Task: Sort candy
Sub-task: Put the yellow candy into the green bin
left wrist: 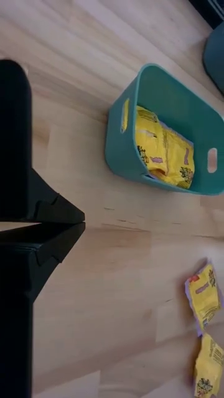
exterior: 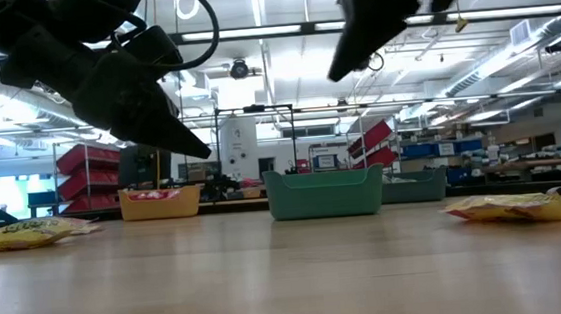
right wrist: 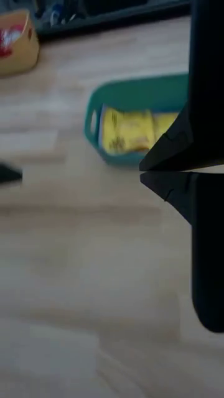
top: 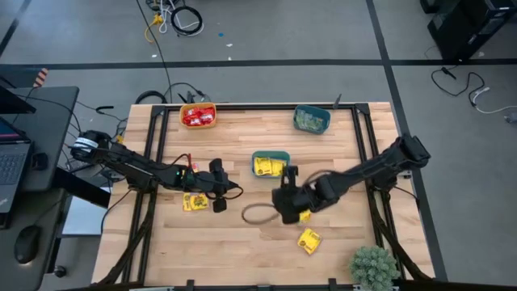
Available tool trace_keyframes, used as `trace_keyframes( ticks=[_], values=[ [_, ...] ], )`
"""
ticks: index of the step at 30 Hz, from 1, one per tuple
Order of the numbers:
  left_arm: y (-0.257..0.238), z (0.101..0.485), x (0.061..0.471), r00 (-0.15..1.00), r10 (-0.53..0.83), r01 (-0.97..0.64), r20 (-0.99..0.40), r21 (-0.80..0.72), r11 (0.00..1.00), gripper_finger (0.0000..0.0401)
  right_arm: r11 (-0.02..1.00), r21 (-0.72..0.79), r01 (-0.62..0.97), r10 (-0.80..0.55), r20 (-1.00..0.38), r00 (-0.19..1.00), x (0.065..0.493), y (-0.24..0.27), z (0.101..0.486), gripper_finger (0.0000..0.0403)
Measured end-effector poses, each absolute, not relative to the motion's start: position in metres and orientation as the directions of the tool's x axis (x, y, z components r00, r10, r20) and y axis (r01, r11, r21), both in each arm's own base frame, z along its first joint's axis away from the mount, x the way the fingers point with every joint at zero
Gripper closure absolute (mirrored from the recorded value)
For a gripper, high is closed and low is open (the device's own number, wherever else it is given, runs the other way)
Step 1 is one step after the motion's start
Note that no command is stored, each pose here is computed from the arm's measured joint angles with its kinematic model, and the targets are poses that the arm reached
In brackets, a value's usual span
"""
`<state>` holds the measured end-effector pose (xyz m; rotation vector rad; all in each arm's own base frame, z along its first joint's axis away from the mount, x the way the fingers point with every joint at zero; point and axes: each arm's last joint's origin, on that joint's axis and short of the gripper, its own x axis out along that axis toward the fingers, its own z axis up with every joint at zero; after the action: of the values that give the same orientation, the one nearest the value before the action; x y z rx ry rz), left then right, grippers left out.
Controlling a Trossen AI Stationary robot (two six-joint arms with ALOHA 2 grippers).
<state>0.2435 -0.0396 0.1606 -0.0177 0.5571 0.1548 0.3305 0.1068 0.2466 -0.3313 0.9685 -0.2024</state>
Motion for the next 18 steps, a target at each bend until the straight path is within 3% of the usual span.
trace_keyframes(
  ticks=[5, 11, 15, 18],
  values=[
    [-0.040, 0.161, 0.243, 0.837, 0.142, -0.143, -0.528, 0.038, 0.989, 0.0396, 0.927, -0.369, 0.063, -0.344, -0.771, 0.535, 0.344, 0.063, 0.246, 0.0403],
    [-0.039, 0.159, 0.242, 0.826, 0.144, -0.136, -0.544, 0.055, 0.989, 0.0396, 0.986, -0.160, -0.048, -0.121, -0.885, 0.450, 0.339, 0.052, 0.229, 0.0393],
    [-0.039, 0.158, 0.242, 0.822, 0.144, -0.135, -0.551, 0.057, 0.989, 0.0396, 0.989, -0.115, -0.088, -0.080, -0.941, 0.328, 0.320, 0.079, 0.223, 0.0353],
    [-0.039, 0.158, 0.242, 0.822, 0.145, -0.135, -0.551, 0.058, 0.989, 0.0396, 0.988, -0.103, -0.115, -0.064, -0.952, 0.300, 0.307, 0.104, 0.214, 0.0303]
  ],
)
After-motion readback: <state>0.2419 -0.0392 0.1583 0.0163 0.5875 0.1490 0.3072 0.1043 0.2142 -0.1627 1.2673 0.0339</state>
